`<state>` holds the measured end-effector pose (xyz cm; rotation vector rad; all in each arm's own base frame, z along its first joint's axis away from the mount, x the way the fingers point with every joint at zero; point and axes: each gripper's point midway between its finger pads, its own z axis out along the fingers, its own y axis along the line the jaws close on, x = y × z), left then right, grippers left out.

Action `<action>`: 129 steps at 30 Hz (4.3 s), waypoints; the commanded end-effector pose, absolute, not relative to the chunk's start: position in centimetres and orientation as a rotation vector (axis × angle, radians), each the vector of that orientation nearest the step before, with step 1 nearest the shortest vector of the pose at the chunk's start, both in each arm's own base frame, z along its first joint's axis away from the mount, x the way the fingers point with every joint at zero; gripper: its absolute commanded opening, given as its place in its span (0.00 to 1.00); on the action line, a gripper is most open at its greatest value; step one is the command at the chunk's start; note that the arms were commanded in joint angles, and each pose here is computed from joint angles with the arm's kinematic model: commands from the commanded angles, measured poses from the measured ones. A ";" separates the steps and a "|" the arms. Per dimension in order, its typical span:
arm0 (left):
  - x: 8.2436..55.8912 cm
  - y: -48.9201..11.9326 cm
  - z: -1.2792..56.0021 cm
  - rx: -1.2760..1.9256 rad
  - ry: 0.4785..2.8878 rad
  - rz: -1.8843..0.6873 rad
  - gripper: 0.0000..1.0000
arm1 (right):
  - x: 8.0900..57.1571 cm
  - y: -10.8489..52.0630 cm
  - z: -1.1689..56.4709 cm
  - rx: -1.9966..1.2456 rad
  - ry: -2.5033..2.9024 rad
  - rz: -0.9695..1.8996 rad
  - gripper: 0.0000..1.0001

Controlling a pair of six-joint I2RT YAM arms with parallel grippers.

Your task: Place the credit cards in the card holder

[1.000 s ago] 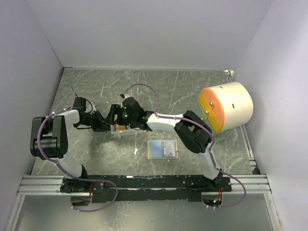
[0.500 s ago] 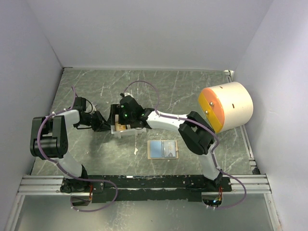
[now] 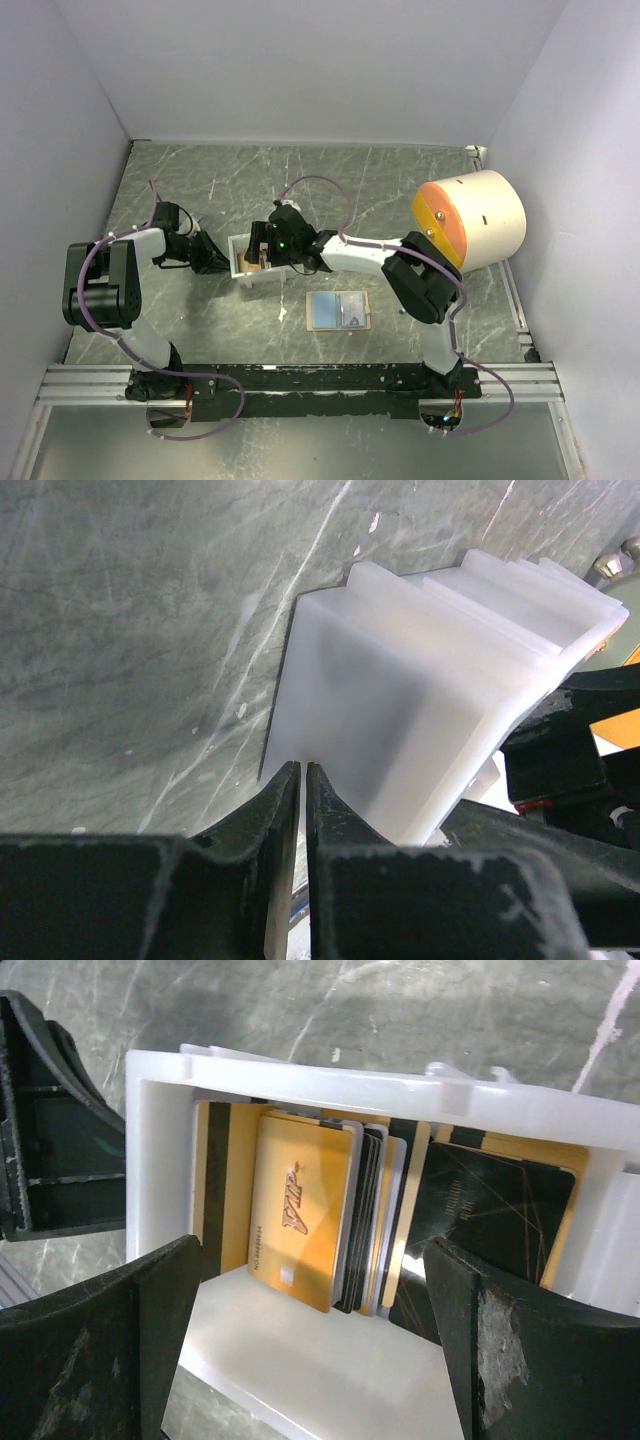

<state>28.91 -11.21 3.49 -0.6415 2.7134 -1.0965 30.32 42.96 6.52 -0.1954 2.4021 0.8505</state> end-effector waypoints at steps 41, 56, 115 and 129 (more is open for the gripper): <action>29.8 -13.7 3.5 -0.561 2.710 -1.158 0.17 | 27.3 49.1 13.1 -0.173 2.212 1.500 0.84; 29.7 -13.6 3.4 -0.556 2.717 -1.151 0.16 | 29.7 47.7 6.5 -0.202 2.387 1.108 0.83; 31.0 -13.1 3.1 -0.573 2.742 -1.083 0.15 | 30.2 46.3 12.2 -0.226 2.207 1.101 0.00; 31.9 -9.9 6.8 -0.543 2.679 -0.766 0.21 | 30.1 42.9 15.9 -0.183 2.112 1.040 0.00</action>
